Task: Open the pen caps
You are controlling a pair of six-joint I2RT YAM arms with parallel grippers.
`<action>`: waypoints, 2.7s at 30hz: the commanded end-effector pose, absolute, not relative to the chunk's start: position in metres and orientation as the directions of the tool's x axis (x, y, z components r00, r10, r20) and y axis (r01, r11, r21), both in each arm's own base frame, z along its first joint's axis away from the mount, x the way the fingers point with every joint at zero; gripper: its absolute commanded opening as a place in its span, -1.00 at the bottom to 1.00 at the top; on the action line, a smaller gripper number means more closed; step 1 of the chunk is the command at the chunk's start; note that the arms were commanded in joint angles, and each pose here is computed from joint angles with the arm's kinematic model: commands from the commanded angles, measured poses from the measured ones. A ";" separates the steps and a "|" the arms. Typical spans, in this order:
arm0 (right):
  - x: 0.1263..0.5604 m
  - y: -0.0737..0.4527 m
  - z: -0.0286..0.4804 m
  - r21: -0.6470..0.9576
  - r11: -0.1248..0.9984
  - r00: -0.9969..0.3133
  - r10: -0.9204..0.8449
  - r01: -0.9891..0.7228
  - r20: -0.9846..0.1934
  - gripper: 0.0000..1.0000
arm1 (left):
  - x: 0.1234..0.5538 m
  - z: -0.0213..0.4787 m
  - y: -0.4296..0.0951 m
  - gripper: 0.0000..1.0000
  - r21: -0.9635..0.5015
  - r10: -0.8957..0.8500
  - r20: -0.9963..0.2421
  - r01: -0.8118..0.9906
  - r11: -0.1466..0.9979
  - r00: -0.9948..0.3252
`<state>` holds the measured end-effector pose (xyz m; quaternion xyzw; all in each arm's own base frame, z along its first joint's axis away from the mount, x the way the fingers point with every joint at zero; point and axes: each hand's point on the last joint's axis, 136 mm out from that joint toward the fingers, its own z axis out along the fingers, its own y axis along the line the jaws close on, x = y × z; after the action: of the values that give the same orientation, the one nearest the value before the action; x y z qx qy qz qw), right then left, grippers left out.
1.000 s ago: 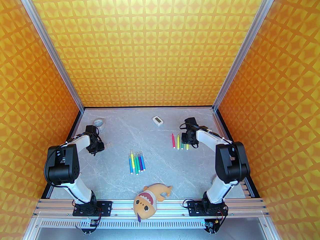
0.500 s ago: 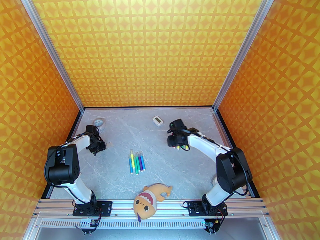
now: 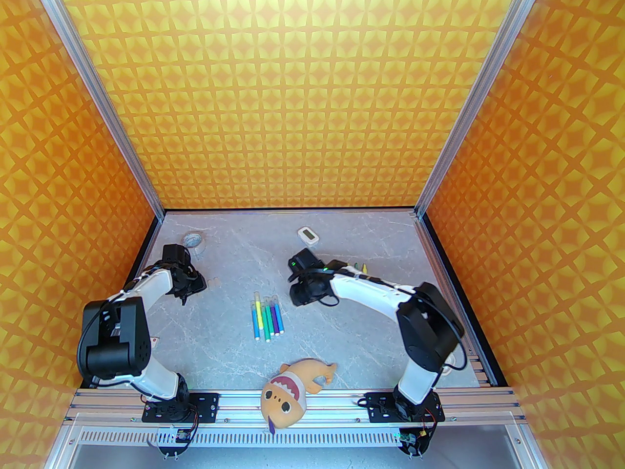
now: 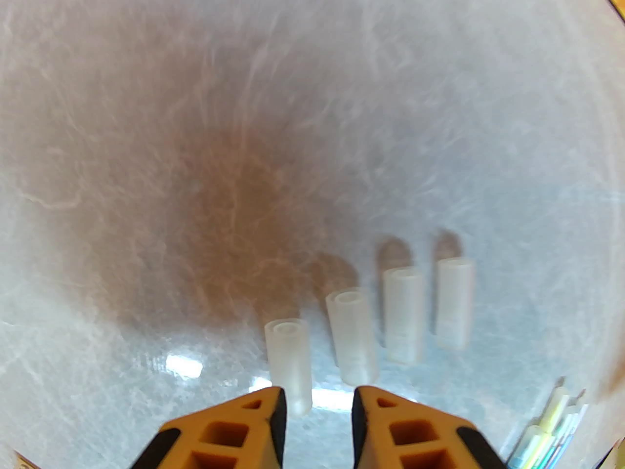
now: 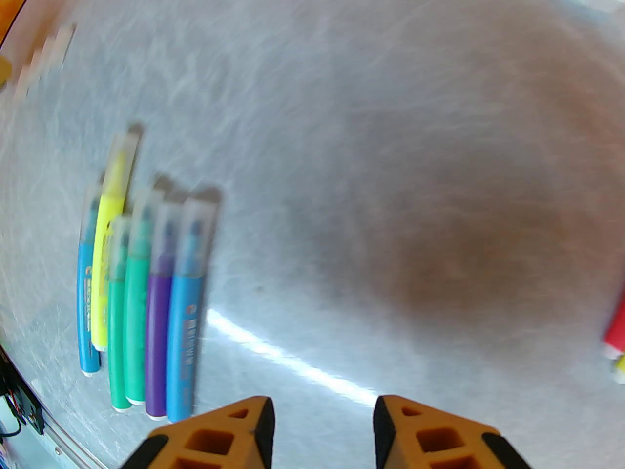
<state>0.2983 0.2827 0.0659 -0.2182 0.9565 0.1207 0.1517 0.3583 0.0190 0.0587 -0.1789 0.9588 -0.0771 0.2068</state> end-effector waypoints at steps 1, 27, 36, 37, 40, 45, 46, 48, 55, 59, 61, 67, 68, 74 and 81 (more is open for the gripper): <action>0.292 0.300 0.064 0.203 0.871 -0.871 -0.372 -0.447 -0.321 -0.21 | 0.362 0.076 0.010 -0.35 -0.242 -0.336 -0.430 -0.252 0.937 -0.838; 0.256 0.339 0.020 0.198 0.865 -0.886 -0.437 -0.462 -0.157 -0.25 | 0.374 0.138 -0.050 0.12 -0.467 -0.273 -0.615 0.063 0.882 -0.740; 0.263 0.325 0.010 0.100 0.892 -0.895 -0.427 -0.440 -0.126 -0.31 | 0.375 0.138 -0.054 0.12 -0.474 -0.266 -0.621 0.083 0.877 -0.738; 0.264 0.324 0.011 0.090 0.894 -0.895 -0.427 -0.439 -0.125 -0.31 | 0.375 0.138 -0.053 0.12 -0.473 -0.265 -0.622 0.084 0.877 -0.736; 0.267 0.321 0.010 0.057 0.897 -0.895 -0.431 -0.439 -0.117 -0.35 | 0.375 0.138 -0.054 0.12 -0.472 -0.263 -0.623 0.086 0.877 -0.737; 0.269 0.317 0.006 0.022 0.901 -0.898 -0.428 -0.432 -0.101 -0.40 | 0.374 0.138 -0.054 0.12 -0.470 -0.258 -0.626 0.091 0.878 -0.736; 0.269 0.317 0.004 0.021 0.902 -0.899 -0.427 -0.430 -0.098 -0.41 | 0.374 0.138 -0.054 0.12 -0.467 -0.256 -0.628 0.093 0.879 -0.734; 0.270 0.316 0.002 0.016 0.904 -0.901 -0.424 -0.427 -0.096 -0.45 | 0.374 0.138 -0.054 0.12 -0.468 -0.257 -0.629 0.093 0.879 -0.733; 0.272 0.315 -0.002 -0.005 0.907 -0.903 -0.420 -0.421 -0.092 -0.60 | 0.376 0.137 -0.055 0.12 -0.474 -0.261 -0.628 0.095 0.875 -0.734; 0.275 0.317 0.002 -0.001 0.904 -0.898 -0.426 -0.428 -0.110 -0.68 | 0.376 0.139 -0.060 0.12 -0.500 -0.267 -0.623 0.111 0.859 -0.735; 0.275 0.320 0.005 0.007 0.898 -0.892 -0.436 -0.440 -0.119 -0.69 | 0.375 0.139 -0.064 0.12 -0.514 -0.269 -0.617 0.120 0.850 -0.740; 0.290 0.312 0.028 0.023 0.898 -0.884 -0.429 -0.440 -0.186 -0.79 | 0.372 0.140 -0.077 0.12 -0.540 -0.260 -0.606 0.149 0.828 -0.751; 0.293 0.311 0.033 0.038 0.899 -0.885 -0.420 -0.436 -0.201 -0.80 | 0.372 0.141 -0.079 0.12 -0.547 -0.259 -0.606 0.156 0.823 -0.752; 0.307 0.308 0.061 0.119 0.894 -0.878 -0.387 -0.432 -0.282 -0.85 | 0.373 0.146 -0.100 0.12 -0.604 -0.259 -0.588 0.204 0.770 -0.766; 0.319 0.315 0.089 0.280 0.847 -0.854 -0.320 -0.452 -0.411 -0.91 | 0.378 0.155 -0.137 0.12 -0.664 -0.232 -0.570 0.276 0.695 -0.788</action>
<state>0.3147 0.2975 0.0687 -0.1887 0.9640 0.1230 0.1412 0.3728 -0.1158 0.1379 -0.0076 0.8789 -0.3512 0.3226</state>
